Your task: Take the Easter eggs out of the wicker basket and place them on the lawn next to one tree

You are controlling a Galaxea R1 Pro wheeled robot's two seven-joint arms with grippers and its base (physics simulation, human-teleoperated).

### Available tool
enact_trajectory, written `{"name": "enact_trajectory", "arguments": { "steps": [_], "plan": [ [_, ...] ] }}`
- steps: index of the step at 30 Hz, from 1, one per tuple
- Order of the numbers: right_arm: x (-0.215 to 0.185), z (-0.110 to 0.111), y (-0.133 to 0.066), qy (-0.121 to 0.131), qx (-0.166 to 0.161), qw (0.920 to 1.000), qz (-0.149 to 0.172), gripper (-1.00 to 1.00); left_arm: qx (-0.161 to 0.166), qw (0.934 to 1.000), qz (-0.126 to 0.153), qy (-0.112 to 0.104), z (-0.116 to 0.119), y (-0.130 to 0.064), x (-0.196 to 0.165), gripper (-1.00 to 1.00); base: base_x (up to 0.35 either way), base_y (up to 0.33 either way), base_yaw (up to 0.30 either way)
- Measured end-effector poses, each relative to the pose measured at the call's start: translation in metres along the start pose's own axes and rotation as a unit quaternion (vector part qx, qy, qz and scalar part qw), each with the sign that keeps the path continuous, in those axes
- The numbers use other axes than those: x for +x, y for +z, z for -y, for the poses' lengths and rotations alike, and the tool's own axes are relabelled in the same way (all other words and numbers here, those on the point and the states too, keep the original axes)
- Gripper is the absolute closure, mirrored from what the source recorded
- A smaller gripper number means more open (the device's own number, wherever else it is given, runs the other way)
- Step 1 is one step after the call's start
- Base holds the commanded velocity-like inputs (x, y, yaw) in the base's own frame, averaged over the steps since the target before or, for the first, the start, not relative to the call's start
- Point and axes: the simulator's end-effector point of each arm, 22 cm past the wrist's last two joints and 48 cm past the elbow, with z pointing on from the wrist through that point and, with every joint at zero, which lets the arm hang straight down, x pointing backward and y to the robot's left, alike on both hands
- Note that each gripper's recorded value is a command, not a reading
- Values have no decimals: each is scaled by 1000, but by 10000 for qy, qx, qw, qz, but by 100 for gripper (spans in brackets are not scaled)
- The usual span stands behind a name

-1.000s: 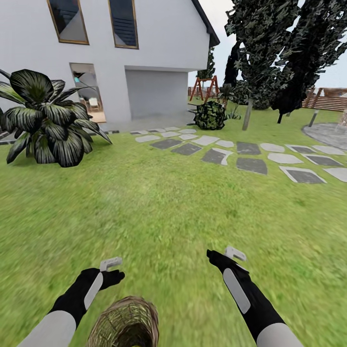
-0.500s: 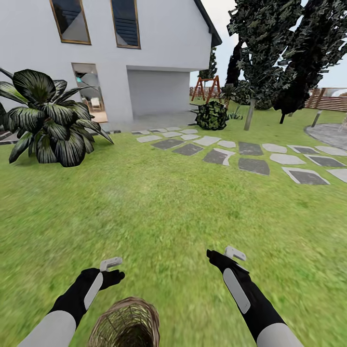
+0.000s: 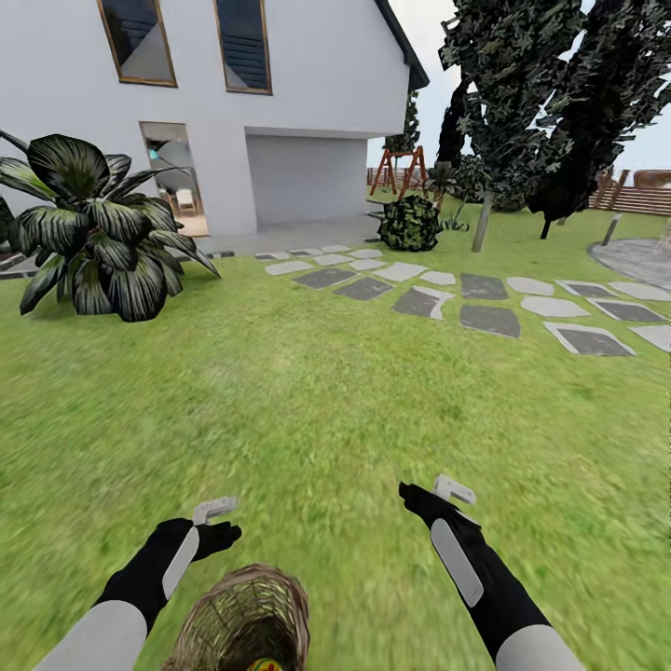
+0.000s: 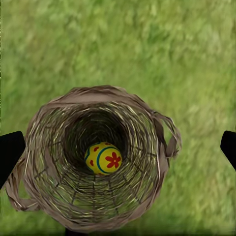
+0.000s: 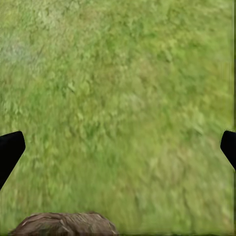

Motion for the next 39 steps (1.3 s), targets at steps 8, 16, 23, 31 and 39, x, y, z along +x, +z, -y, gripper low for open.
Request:
{"name": "enact_trajectory", "arguments": {
  "steps": [8, 16, 23, 31, 39],
  "plan": [
    [15, -2, 3, 189, 167, 9996, -95, -100, 98, 9999, -105, 3, 18, -1, 2, -100, 0, 0, 0],
    [23, -13, 7, 241, 61, 9996, -149, -100, 118, 9996, -258, 15, 22, 4, 7, -100, 0, 0, 0],
    [27, -14, 13, 220, 45, 9996, -159, -100, 119, 9992, -371, 24, 22, 10, 12, -100, 0, 0, 0],
    [28, -15, 19, 190, -2, 9997, -165, -100, 116, 9982, -587, 41, 22, 16, 22, -100, 0, 0, 0],
    [10, -35, 15, 81, -280, 9995, -135, -100, 89, 9959, -901, 78, 18, 22, 36, -100, 0, 0, 0]
  ]
}}
